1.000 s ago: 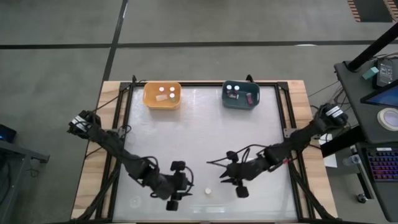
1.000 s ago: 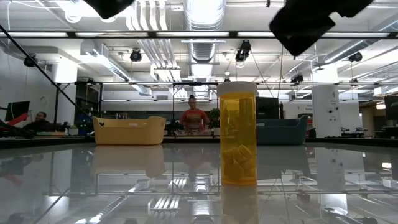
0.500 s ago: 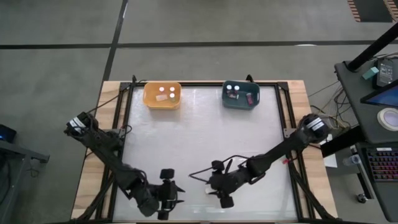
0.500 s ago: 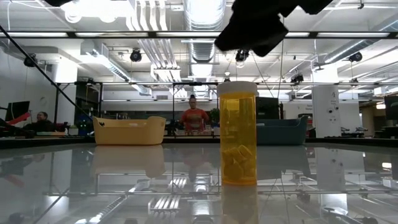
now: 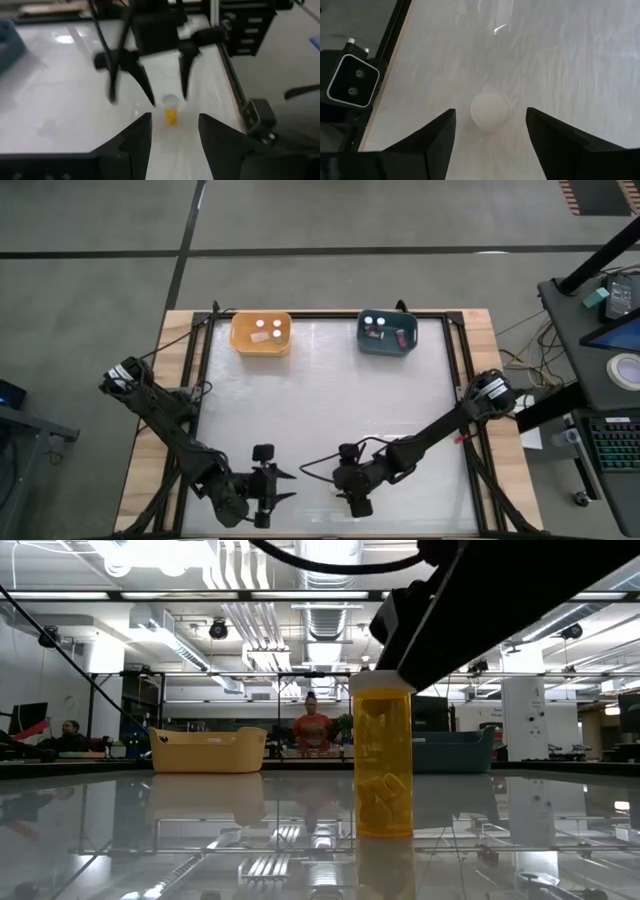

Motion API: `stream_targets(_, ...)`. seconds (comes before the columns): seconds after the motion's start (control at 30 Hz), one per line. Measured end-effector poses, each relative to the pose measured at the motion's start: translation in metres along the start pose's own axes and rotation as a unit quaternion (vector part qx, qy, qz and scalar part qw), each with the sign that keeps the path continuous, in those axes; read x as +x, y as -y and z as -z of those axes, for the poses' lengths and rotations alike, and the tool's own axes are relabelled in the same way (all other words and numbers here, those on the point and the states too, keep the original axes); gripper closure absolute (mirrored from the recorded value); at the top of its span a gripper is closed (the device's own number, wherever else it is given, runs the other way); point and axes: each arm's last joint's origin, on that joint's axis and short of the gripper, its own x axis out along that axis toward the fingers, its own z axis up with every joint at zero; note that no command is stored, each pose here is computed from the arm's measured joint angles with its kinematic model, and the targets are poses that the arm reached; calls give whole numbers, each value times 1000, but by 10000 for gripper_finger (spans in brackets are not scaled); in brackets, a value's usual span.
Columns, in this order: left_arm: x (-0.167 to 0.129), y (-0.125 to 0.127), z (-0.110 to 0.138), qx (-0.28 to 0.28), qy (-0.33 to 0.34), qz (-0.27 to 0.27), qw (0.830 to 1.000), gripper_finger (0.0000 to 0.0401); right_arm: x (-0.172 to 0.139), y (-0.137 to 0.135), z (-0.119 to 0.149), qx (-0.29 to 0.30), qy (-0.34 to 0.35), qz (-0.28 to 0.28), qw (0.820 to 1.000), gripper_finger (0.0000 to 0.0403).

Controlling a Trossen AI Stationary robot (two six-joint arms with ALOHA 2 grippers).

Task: Pick and place medicine bottles into bin by pill shape (circle, oval)
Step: Put the orange tablet bottle into the yellow bin

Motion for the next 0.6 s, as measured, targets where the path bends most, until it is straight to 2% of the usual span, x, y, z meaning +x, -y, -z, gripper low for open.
stream_targets(0.33,-17,-10,-17,41,45,-35,998,254,10,-1,-1,-15,22,-7,1000,192)
stream_targets(0.6,-20,-15,-21,73,76,-110,988,254,12,0,1,-9,19,-1,1000,248)
